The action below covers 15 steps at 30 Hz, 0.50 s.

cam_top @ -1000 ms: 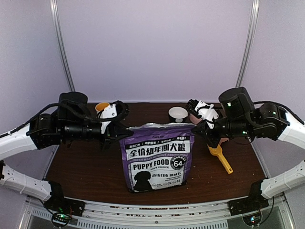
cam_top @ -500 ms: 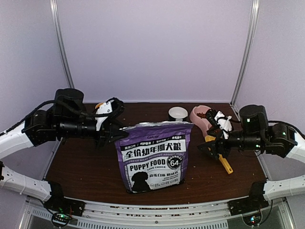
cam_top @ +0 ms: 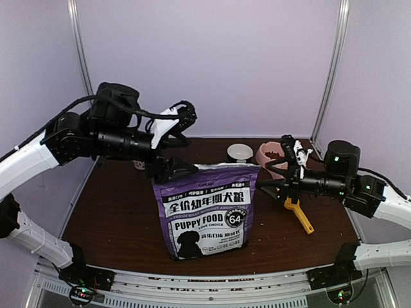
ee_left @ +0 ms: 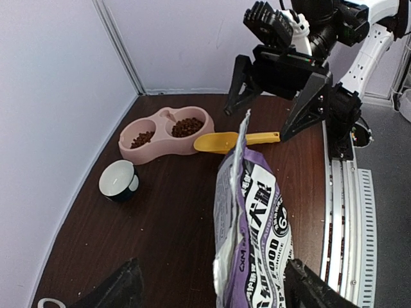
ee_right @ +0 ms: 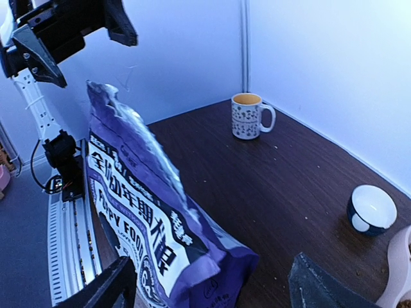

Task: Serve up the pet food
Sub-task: Press the seal on the pet food bag.

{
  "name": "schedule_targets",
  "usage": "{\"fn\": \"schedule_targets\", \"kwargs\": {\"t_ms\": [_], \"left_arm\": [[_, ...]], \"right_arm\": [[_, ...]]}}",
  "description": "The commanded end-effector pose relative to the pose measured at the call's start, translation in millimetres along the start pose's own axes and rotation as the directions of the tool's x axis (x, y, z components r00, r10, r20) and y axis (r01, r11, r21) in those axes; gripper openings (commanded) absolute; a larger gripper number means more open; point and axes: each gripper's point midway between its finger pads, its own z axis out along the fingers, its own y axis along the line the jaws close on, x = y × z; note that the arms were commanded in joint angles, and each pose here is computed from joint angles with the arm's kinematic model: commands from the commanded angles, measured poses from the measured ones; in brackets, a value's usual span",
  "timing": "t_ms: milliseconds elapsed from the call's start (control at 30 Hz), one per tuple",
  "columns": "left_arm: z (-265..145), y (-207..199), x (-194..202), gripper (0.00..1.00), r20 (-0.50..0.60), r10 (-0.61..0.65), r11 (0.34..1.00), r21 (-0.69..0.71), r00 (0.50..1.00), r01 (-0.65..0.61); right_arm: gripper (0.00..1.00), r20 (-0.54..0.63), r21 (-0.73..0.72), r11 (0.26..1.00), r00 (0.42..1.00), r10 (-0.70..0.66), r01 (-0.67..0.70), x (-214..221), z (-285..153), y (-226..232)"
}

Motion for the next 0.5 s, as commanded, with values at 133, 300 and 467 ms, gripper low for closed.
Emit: {"fn": "schedule_targets", "kwargs": {"t_ms": [133,300,467], "left_arm": [[24.8,-11.4,6.4,0.78,-0.145,0.058,0.996,0.079,0.988,-0.047],[34.8,-5.8,14.9,0.74,-0.213,0.078,0.996,0.064,0.974,-0.065],[38.1,-7.0,18.4,0.47,-0.236,0.083,0.995,0.078,0.968,-0.067]], "right_arm": [[0.81,0.128,-0.128,0.977,0.980,-0.153,0.169,-38.5,17.6,19.3],[0.78,0.094,-0.161,0.966,0.978,-0.187,0.200,-39.9,37.5,18.3],[0.64,0.107,-0.218,0.952,0.975,-0.196,0.215,-46.7,49.0,24.7]]}}
